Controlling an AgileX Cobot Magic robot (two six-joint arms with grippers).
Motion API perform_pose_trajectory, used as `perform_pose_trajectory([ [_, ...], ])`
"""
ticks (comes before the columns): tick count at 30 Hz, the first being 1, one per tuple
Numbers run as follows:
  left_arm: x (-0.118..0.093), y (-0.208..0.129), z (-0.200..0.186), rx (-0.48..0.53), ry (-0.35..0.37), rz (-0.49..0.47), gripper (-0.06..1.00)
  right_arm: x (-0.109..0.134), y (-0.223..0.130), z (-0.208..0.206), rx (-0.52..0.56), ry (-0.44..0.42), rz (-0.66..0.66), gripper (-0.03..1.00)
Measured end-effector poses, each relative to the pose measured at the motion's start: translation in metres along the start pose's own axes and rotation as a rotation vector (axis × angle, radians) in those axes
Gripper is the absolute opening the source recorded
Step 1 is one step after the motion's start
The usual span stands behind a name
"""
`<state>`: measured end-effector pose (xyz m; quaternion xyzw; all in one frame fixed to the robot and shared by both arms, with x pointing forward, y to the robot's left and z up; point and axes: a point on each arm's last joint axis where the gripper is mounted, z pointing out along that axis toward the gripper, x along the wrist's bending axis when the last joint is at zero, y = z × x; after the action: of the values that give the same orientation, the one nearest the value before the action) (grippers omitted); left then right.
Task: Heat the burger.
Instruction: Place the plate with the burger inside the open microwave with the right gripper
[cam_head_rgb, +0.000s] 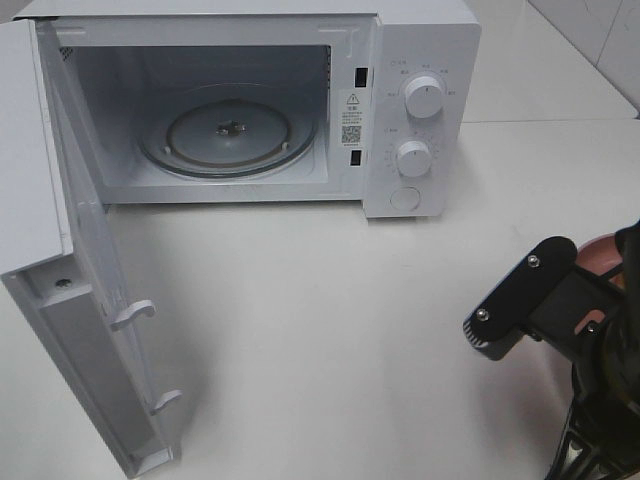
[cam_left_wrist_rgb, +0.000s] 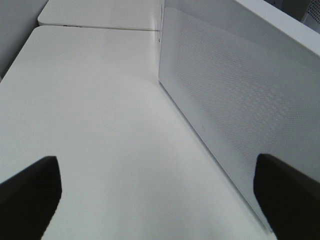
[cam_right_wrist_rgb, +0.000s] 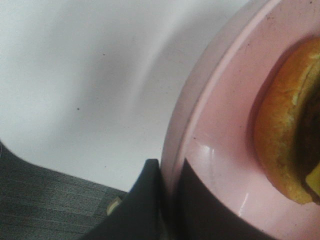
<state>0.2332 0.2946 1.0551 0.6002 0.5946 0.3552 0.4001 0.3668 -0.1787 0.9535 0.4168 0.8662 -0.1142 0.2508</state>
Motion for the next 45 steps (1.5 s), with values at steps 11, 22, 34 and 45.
perform_pose_trajectory([
  [11, 0.0, 0.0, 0.0, 0.0, 0.0, 0.0, 0.99, 0.019, -0.003, -0.012, -0.07, 0.0, -0.115, 0.02],
  [22, 0.0, 0.0, 0.0, 0.0, 0.0, 0.0, 0.99, 0.025, -0.003, -0.017, -0.124, -0.035, -0.289, 0.02],
  [34, 0.0, 0.0, 0.0, 0.0, 0.0, 0.0, 0.99, 0.024, 0.008, -0.019, -0.24, -0.084, -0.473, 0.02],
  [45, 0.0, 0.0, 0.0, 0.0, 0.0, 0.0, 0.99, 0.026, 0.017, -0.021, -0.339, -0.102, -0.592, 0.03],
])
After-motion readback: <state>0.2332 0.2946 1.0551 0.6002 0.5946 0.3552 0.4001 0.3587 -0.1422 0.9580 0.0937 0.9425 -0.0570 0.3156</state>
